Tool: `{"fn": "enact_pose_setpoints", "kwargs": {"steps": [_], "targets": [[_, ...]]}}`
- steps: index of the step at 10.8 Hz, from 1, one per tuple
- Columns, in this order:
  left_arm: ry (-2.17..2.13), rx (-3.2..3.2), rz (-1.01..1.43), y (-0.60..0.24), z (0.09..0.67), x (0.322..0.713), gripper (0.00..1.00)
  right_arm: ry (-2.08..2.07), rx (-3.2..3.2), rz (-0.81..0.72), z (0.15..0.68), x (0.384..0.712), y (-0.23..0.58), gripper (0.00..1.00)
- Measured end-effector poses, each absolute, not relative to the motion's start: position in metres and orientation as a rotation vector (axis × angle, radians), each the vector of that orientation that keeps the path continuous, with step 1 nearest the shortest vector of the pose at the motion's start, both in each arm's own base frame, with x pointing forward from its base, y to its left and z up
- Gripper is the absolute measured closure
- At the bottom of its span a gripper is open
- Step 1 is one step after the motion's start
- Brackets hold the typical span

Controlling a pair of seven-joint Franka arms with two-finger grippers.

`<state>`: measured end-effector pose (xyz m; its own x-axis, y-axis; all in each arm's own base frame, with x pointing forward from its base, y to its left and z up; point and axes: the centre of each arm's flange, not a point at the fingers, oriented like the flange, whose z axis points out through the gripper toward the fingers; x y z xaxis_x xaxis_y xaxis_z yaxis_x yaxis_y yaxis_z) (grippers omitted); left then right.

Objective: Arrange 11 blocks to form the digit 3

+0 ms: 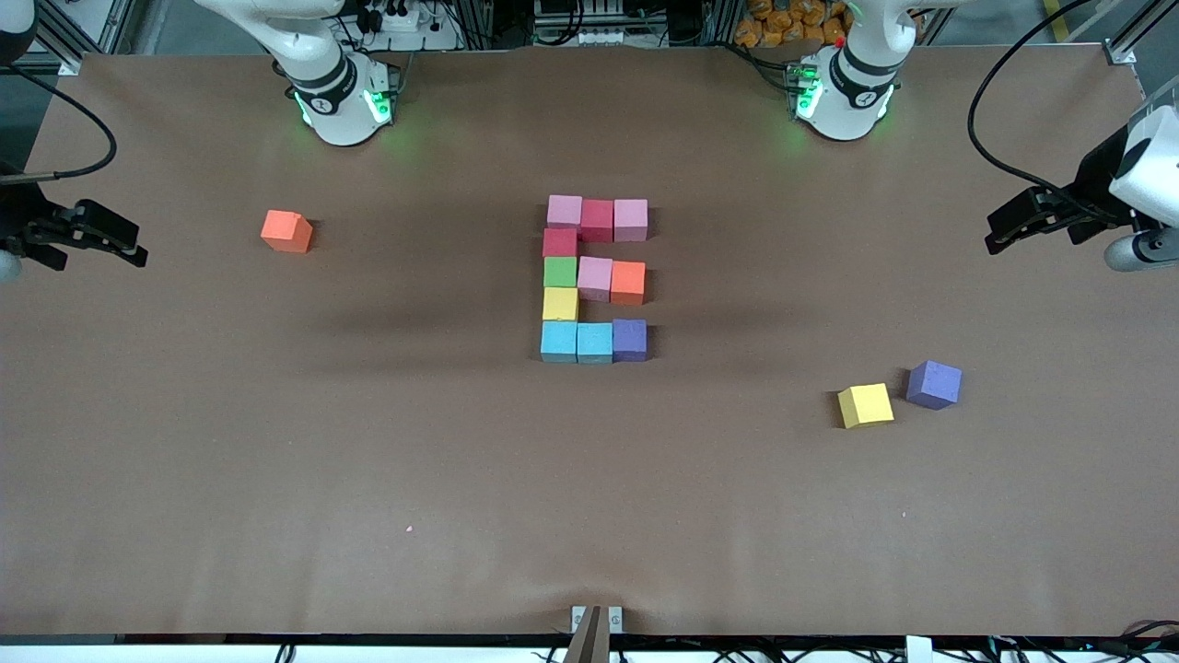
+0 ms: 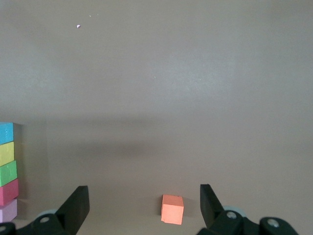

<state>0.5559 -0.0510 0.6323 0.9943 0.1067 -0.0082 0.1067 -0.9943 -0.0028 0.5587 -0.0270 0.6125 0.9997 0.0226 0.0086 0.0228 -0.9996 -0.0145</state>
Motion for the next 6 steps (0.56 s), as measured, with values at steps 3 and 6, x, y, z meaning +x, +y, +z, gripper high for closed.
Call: {"fn": "enact_pose_setpoints", "kwargs": {"steps": [3, 6], "targets": [[-0.061, -3.139, 0.015, -0.0449, 0.6318, 0.5565, 0.00, -0.035, -3.127, -0.018, 0.6127, 0.5591, -0.0270, 0.00], [-0.051, -3.139, 0.014, -0.0462, 0.6317, 0.5564, 0.00, -0.035, -3.127, -0.018, 0.6126, 0.5592, -0.0271, 0.00]]}}
